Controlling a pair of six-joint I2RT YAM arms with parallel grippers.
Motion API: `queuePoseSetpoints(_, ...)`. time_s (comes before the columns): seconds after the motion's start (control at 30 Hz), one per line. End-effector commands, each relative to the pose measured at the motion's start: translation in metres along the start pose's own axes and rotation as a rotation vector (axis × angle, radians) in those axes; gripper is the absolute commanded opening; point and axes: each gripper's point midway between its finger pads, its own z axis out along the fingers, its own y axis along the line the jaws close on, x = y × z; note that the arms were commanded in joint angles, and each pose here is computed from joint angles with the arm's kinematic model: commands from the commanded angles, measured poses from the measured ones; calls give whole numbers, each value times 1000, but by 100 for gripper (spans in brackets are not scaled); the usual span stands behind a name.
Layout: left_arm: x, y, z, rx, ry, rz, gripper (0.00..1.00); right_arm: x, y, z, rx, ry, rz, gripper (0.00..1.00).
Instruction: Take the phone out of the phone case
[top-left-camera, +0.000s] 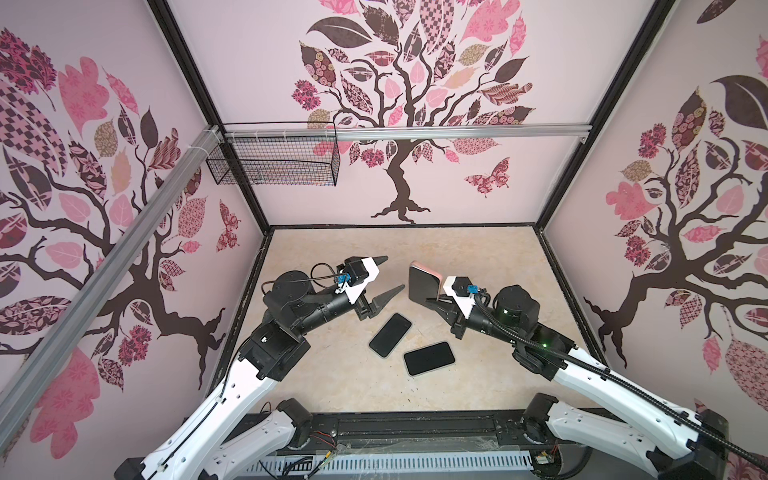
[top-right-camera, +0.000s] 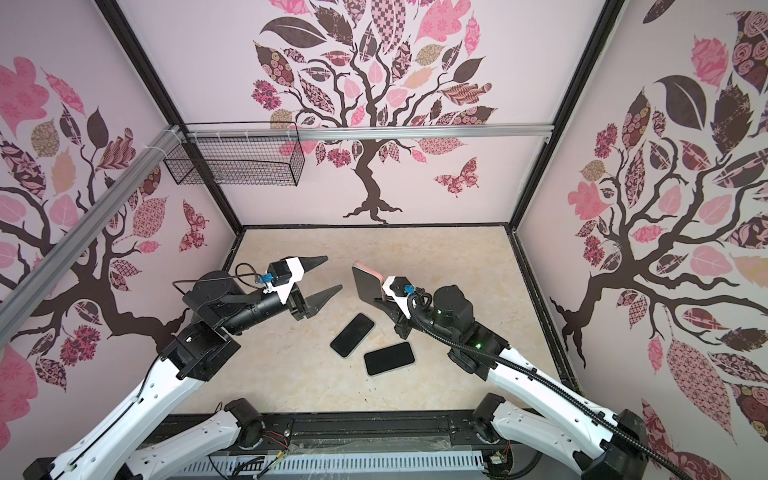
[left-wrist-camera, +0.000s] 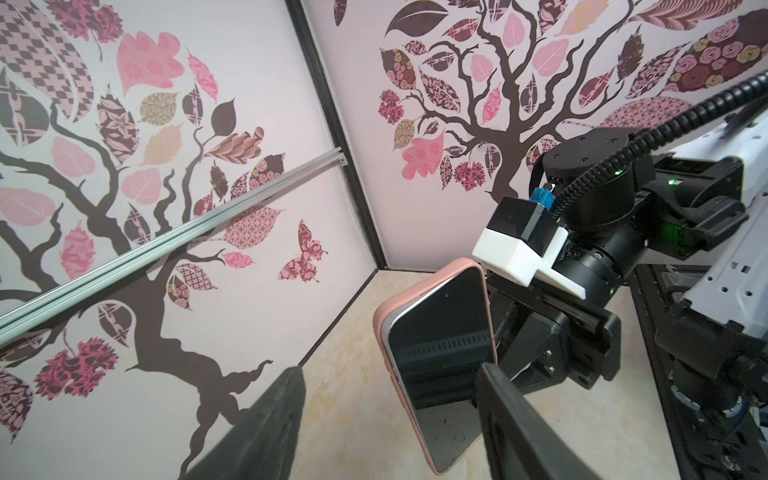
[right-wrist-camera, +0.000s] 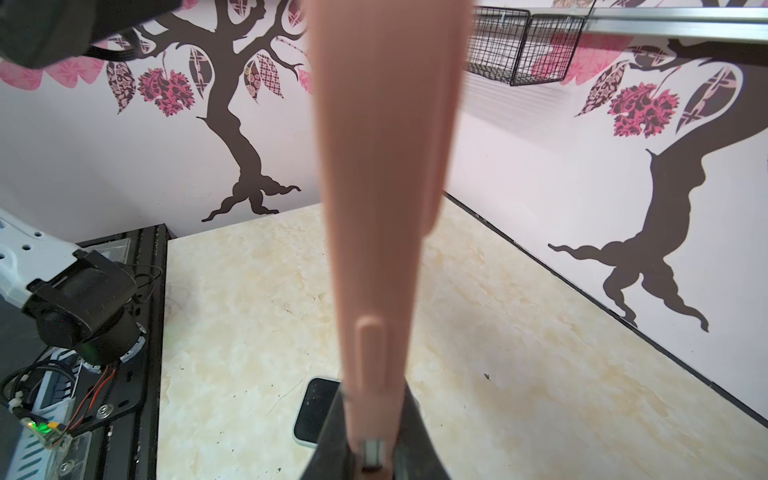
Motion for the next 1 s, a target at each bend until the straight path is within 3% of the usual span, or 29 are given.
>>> queuePoseSetpoints(0.0, -17, -6, -1, 36, -60, 54, 63, -55, 3, -12, -12, -164, -57, 0)
queuePoseSetpoints(0.5, -9, -24, 9, 126, -68, 47, 48, -61, 18, -5, -116, -183, -18, 0)
queuePoseSetpoints(0.97, 3, -31, 16, 166, -53, 45, 41, -59, 25, -1, -161, -173, -4, 0)
